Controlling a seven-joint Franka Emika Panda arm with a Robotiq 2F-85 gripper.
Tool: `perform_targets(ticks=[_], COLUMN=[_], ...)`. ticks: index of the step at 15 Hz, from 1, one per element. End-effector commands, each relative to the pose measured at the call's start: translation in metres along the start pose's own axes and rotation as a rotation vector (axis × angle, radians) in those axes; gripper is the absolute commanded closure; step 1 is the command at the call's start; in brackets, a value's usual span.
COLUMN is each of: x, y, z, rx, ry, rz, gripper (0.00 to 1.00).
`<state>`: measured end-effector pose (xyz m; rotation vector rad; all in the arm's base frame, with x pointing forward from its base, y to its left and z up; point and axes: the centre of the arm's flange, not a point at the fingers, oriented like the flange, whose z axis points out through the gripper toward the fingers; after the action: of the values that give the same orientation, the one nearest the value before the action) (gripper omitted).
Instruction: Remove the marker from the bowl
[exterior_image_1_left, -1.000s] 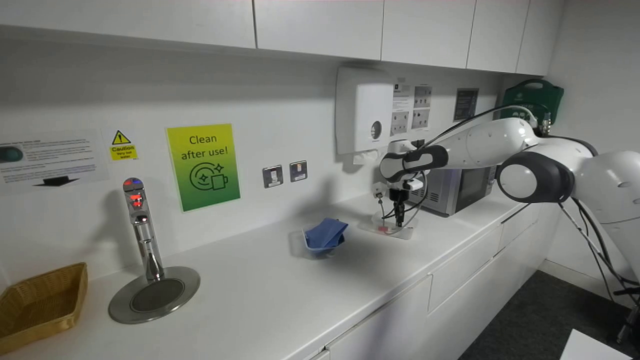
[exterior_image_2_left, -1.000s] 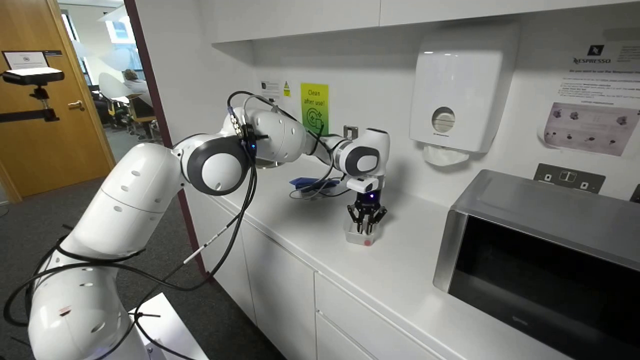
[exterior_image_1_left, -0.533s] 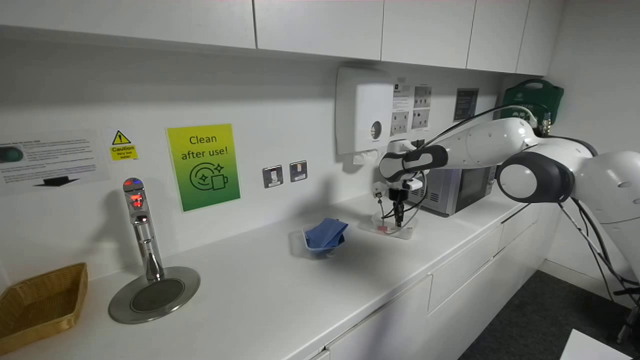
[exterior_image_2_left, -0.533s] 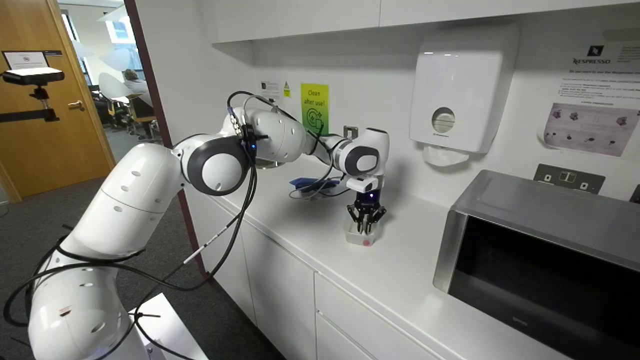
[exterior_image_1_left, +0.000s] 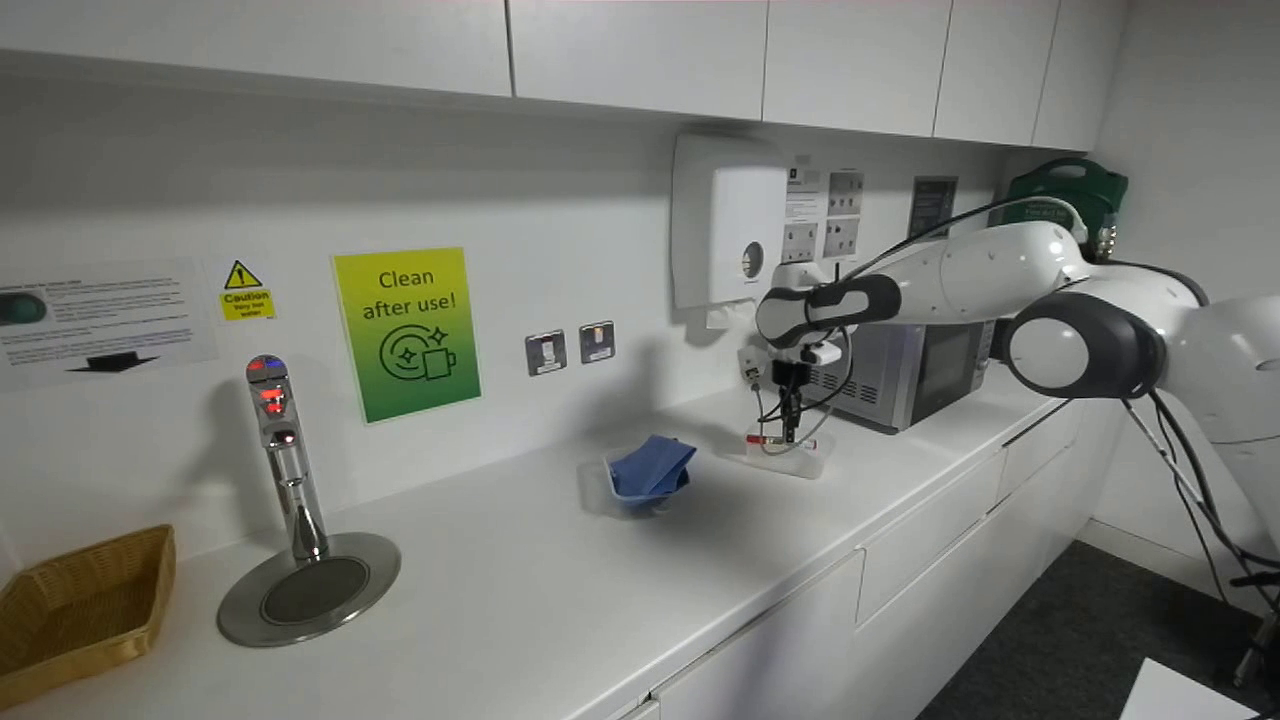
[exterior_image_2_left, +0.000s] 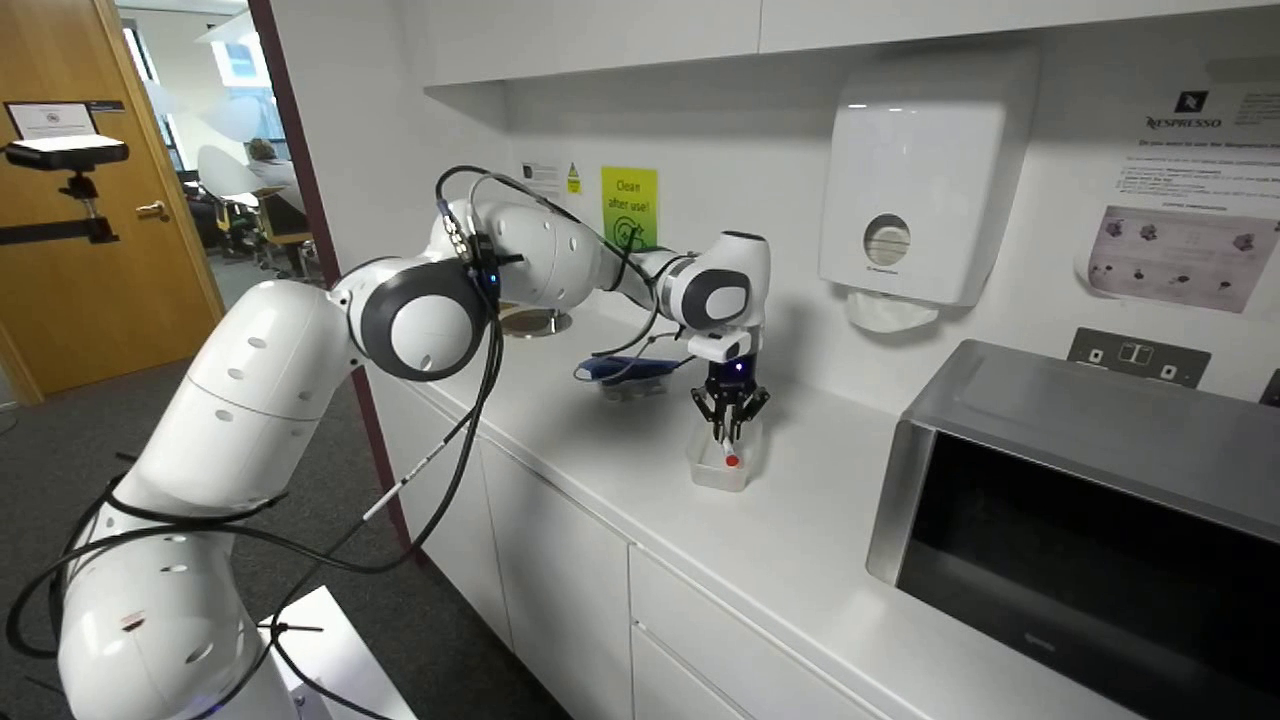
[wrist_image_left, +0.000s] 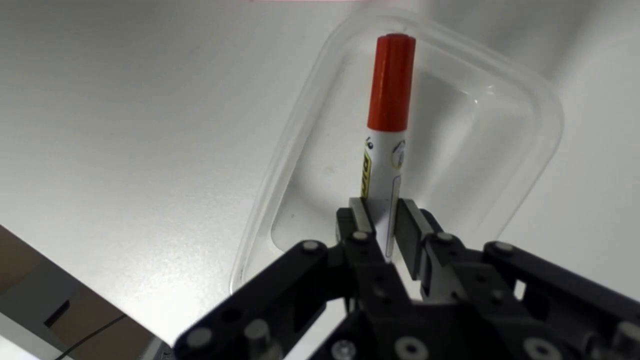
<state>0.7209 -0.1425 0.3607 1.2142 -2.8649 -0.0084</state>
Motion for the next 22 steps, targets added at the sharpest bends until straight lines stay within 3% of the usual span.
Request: perform_targets(ticks=[1, 7, 14, 22], x=[0.006, -0.016, -0.061, -0.078], y=[0.015, 0.044, 0.099, 0.121], z=[-0.033, -0.045, -0.026, -0.011], rx=[0.040, 0.025, 0.009, 0.030], ry=[-0.036, -0.036, 0.061, 0.167], rz=[-0.028, -0.122, -0.317, -0.454], gripper=[0.95, 0.95, 0.95, 0.95])
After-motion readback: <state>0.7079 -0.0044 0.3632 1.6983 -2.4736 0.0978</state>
